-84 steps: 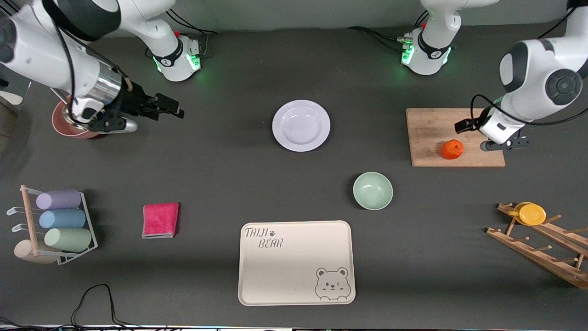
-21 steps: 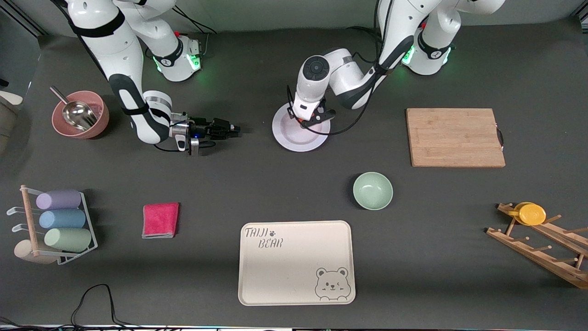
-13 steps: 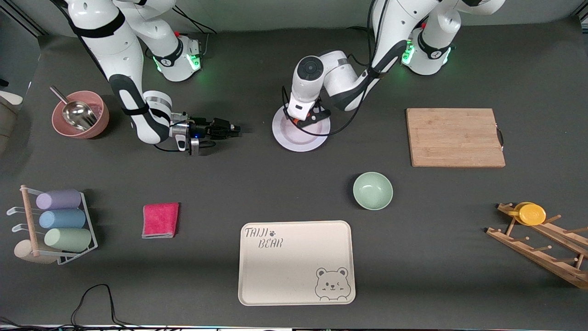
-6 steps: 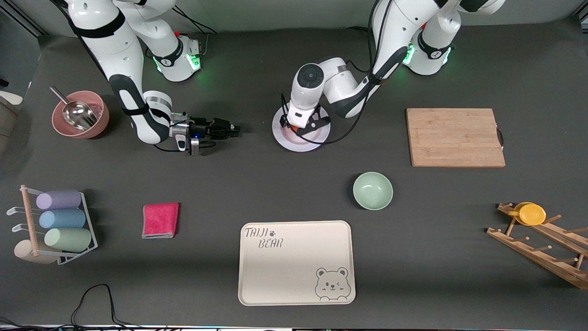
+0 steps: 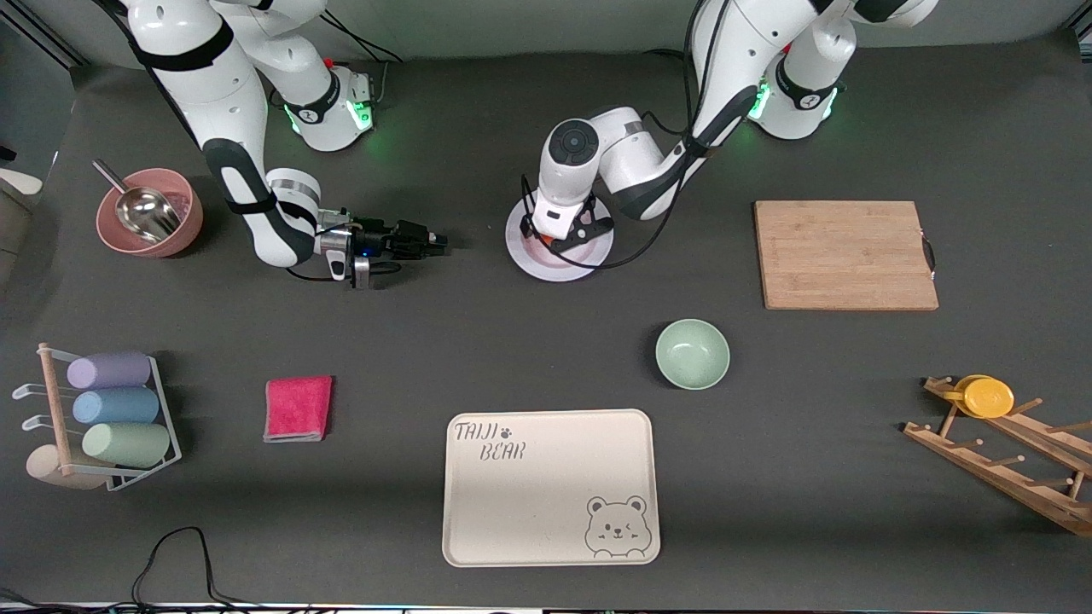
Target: Place orange and plate with both arms
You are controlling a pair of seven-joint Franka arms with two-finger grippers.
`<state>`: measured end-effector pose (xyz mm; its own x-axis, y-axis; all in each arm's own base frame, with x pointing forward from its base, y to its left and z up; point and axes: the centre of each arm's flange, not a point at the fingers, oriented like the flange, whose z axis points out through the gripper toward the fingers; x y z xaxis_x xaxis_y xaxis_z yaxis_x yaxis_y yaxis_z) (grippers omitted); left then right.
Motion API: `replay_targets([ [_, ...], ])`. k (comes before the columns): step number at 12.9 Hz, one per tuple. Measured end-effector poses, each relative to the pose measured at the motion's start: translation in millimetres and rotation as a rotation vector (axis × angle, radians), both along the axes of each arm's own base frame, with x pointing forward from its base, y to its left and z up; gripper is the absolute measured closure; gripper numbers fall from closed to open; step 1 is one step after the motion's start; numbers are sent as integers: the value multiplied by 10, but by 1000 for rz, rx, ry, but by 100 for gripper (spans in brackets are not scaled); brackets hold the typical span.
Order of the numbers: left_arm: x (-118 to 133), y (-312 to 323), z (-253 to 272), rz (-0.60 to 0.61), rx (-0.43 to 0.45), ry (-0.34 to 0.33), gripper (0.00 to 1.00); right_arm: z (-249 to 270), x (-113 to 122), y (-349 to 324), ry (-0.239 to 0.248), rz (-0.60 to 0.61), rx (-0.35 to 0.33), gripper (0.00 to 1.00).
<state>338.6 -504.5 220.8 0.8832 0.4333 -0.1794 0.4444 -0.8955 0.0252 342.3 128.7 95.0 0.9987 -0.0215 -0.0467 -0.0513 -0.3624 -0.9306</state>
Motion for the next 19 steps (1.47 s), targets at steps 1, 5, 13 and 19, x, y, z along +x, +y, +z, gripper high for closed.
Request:
replay_targets([
  [1,149,79,111,-7,31,-3,0,-5,-5,41,2,-9,5,51],
  [5,1168,1067,1079,-126,143,-1,0,-46,-41,325,0,-54,20,51],
  [13,2055,3789,2644,-230,85,-16,0,-124,-36,938,-23,-103,48,51],
  [19,1968,4377,3287,-248,95,-15,0,-152,-57,1346,-39,-114,73,51],
])
